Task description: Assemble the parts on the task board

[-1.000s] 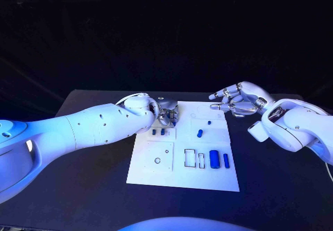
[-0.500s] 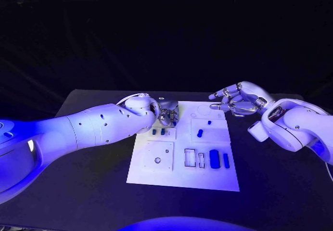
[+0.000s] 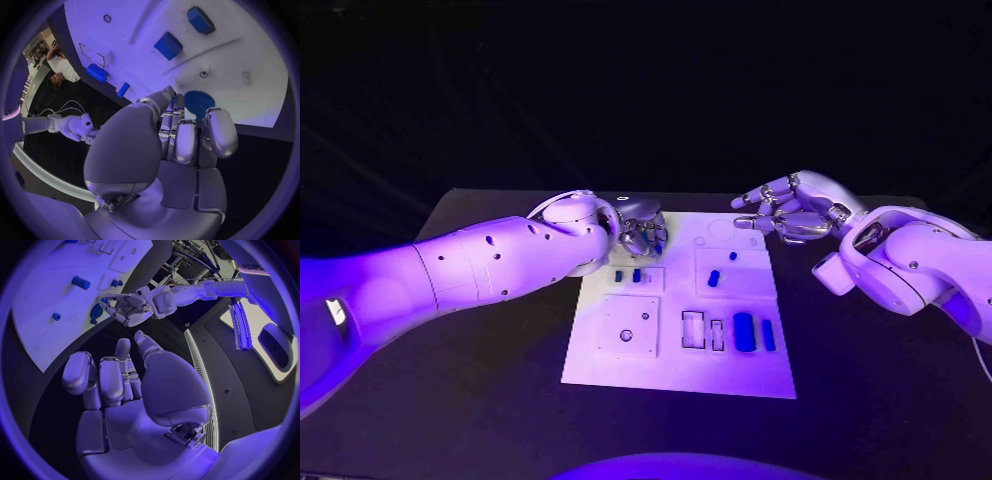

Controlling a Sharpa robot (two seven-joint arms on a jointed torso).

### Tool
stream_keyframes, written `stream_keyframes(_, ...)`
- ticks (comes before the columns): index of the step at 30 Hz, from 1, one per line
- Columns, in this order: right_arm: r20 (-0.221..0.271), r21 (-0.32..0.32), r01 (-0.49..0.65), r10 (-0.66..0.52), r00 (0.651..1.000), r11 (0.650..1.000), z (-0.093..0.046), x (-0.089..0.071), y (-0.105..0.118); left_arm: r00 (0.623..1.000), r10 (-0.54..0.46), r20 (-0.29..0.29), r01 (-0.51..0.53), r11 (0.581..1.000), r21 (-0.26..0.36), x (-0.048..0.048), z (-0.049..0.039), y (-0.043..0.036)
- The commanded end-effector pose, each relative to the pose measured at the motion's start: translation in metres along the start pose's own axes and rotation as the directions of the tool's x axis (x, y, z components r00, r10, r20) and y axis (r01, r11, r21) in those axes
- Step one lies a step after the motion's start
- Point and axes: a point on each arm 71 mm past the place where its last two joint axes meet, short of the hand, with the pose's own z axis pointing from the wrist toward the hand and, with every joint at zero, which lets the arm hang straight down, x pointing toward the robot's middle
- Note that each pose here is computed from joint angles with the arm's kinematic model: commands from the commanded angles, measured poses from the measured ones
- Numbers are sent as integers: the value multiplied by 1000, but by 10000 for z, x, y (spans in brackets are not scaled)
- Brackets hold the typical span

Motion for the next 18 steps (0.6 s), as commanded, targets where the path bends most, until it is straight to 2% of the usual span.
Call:
stream_keyframes(1,-15,-8,-1,1,1000,1000,0,14,4,997,-74,15,74,997,-16,-84,-52,25)
stream_keyframes(4,-15,-7,-1,1,1000,1000,2,14,1,996,-91,7,91,995,-30,-143,-112,86)
stream_keyframes(8,-16,-6,-1,1,1000,1000,4,18,-5,995,-103,-7,103,993,-55,-173,-173,181)
stream_keyframes(12,-17,-4,-3,2,1000,1000,1,24,-14,993,-112,-23,109,991,-80,-175,-212,268)
stream_keyframes(18,-18,-3,-3,3,1000,1000,0,30,-17,993,-115,-40,110,989,-99,-153,-240,342)
